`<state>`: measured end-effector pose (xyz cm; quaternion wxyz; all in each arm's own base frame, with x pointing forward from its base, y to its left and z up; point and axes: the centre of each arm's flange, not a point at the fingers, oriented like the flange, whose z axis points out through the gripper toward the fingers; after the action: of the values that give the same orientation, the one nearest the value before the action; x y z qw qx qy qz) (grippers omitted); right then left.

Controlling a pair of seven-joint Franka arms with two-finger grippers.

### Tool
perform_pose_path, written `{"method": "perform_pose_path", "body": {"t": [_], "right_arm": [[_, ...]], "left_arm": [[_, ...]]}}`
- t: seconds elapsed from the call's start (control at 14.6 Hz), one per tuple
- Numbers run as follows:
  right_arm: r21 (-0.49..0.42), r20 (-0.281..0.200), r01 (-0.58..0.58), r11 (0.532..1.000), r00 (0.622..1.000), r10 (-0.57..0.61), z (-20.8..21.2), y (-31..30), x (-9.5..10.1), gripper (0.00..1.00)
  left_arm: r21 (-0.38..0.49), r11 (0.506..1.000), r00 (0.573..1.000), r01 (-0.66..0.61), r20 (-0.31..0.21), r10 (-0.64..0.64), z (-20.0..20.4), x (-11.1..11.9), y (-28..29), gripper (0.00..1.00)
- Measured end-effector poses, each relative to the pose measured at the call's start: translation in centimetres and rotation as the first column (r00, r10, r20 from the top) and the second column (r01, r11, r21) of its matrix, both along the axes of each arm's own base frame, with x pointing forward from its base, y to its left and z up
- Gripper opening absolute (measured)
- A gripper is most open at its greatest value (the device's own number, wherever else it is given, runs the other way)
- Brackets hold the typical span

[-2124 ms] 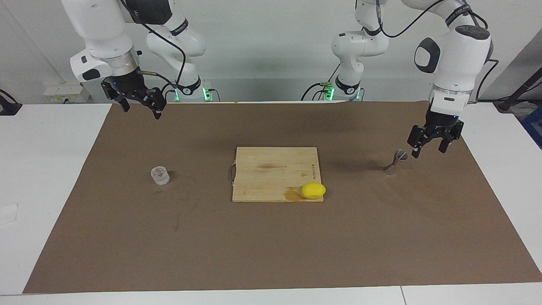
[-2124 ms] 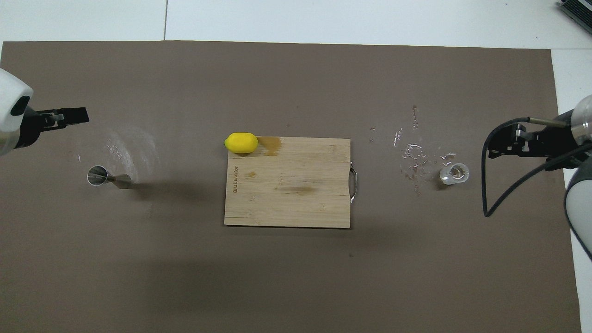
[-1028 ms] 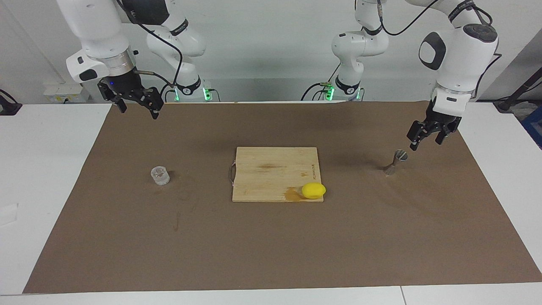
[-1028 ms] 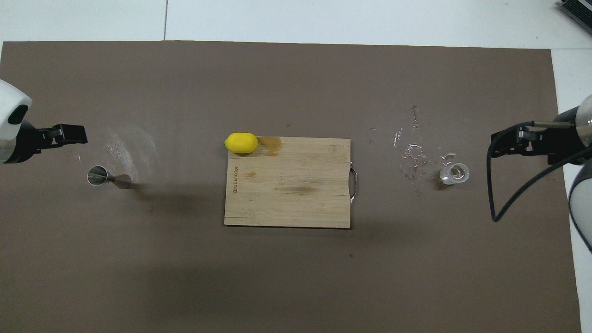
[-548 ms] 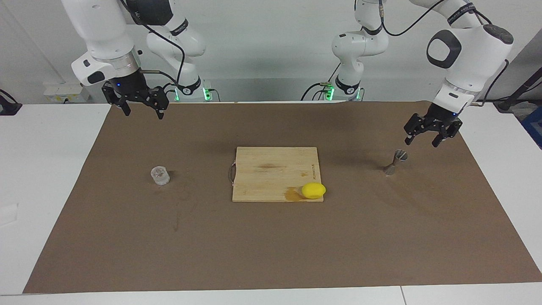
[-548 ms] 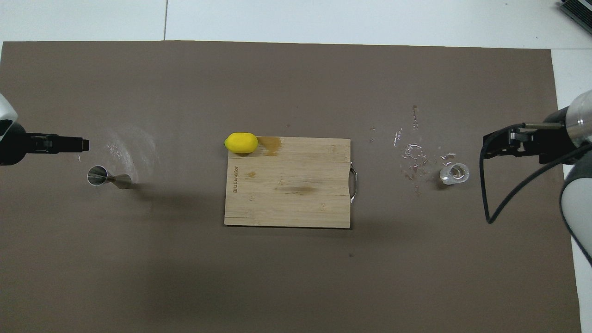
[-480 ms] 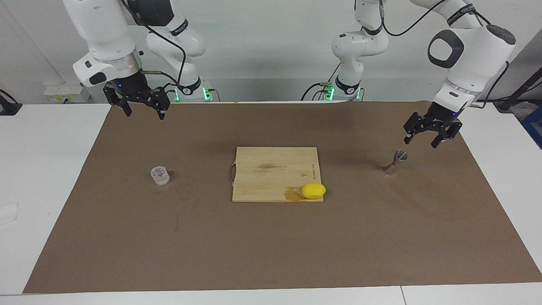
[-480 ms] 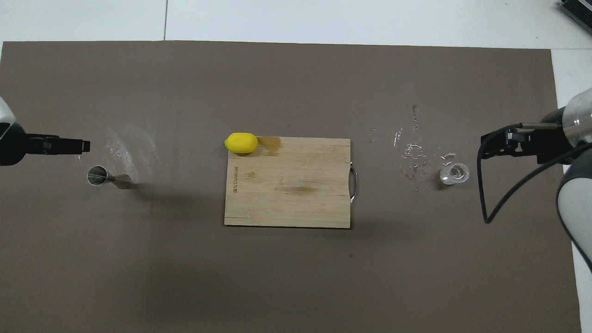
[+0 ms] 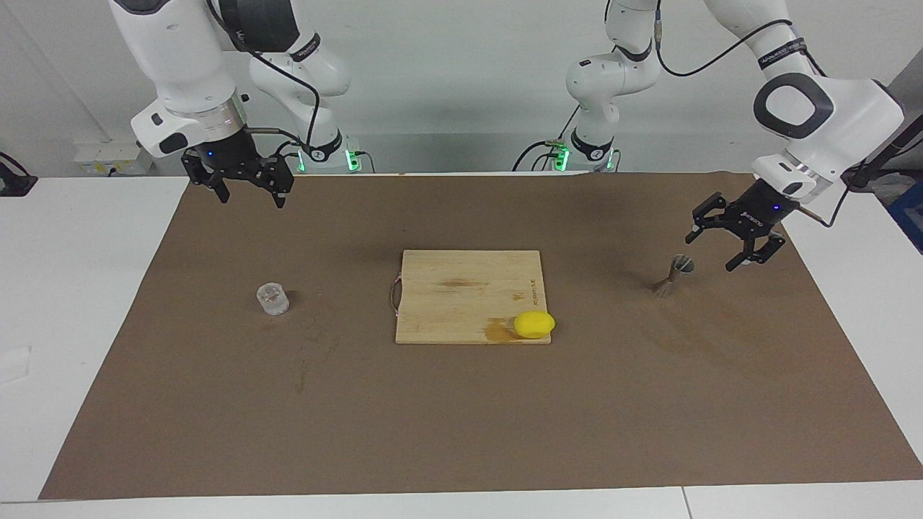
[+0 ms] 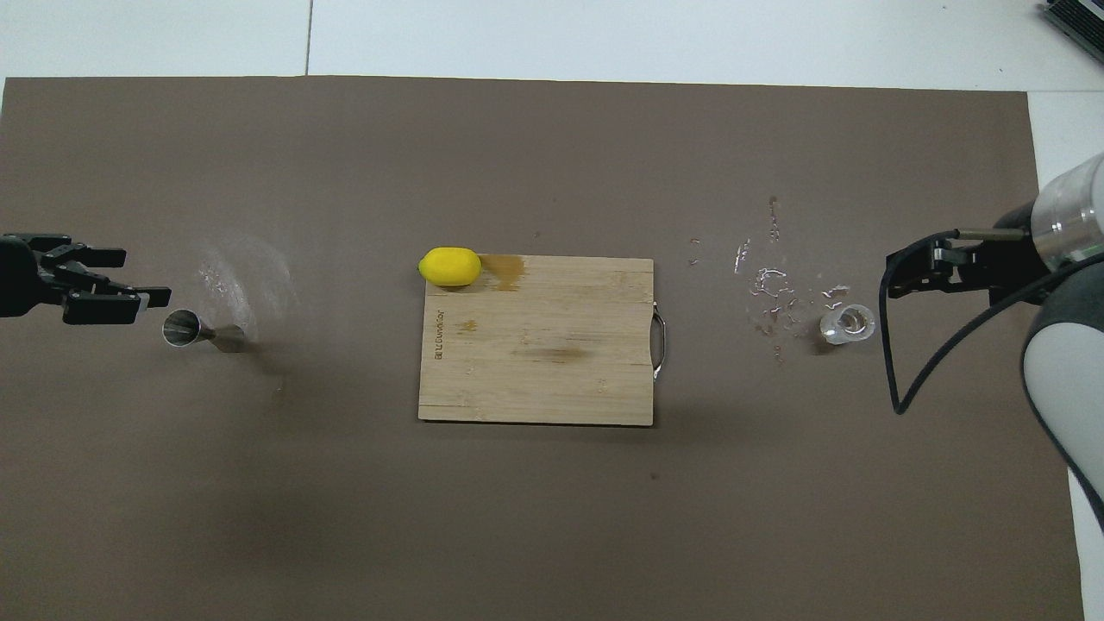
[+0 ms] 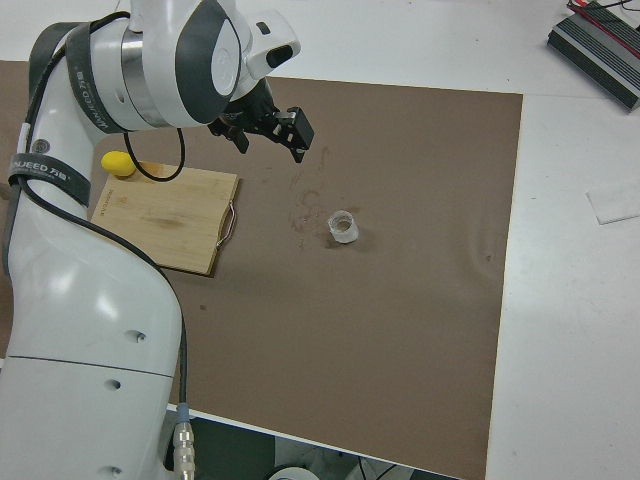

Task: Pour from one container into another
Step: 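Move the left gripper toward the small steel cup, then close the left gripper around the small steel cup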

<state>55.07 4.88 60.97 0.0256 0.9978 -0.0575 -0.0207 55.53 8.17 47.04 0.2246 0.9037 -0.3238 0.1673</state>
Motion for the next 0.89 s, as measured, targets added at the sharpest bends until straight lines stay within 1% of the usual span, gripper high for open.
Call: {"method": "perform_pose_path", "body": {"t": [0.07,0.27,0.41,0.55,0.62,0.69,0.75,0.89], "right_arm": [[0.000,-0.001,0.000,1.000,1.000,0.000,-0.1,0.0,0.0,1.00],[0.000,-0.006,0.000,1.000,1.000,0.000,-0.1,0.0,0.0,1.00],[0.000,-0.006,0.000,1.000,1.000,0.000,-0.1,0.0,0.0,1.00],[0.000,-0.006,0.000,1.000,1.000,0.000,-0.1,0.0,0.0,1.00],[0.000,-0.006,0.000,1.000,1.000,0.000,-0.1,0.0,0.0,1.00],[0.000,-0.006,0.000,1.000,1.000,0.000,-0.1,0.0,-0.1,1.00],[0.000,-0.006,0.000,1.000,1.000,0.000,-0.1,0.0,-0.1,1.00],[0.000,-0.006,0.000,1.000,1.000,0.000,-0.1,0.0,-0.1,1.00]], "left_arm": [[-0.042,0.997,0.997,0.066,0.034,-0.065,-0.4,-0.3,0.7,1.00],[-0.184,0.965,0.978,0.186,0.126,-0.164,-1.1,-0.9,1.4,1.00],[-0.296,0.920,0.959,0.259,0.190,-0.209,-2.8,-1.1,1.7,1.00],[-0.404,0.856,0.936,0.323,0.268,-0.227,-5.9,-1.1,2.9,1.00],[-0.436,0.829,0.923,0.351,0.313,-0.226,-7.8,-1.1,3.9,1.00],[-0.452,0.812,0.911,0.369,0.349,-0.220,-9.7,-1.2,5.0,1.00],[-0.461,0.802,0.903,0.379,0.375,-0.210,-11.4,-1.4,6.2,1.00],[-0.495,0.774,0.889,0.396,0.417,-0.188,-13.0,-1.8,7.4,1.00]]}}
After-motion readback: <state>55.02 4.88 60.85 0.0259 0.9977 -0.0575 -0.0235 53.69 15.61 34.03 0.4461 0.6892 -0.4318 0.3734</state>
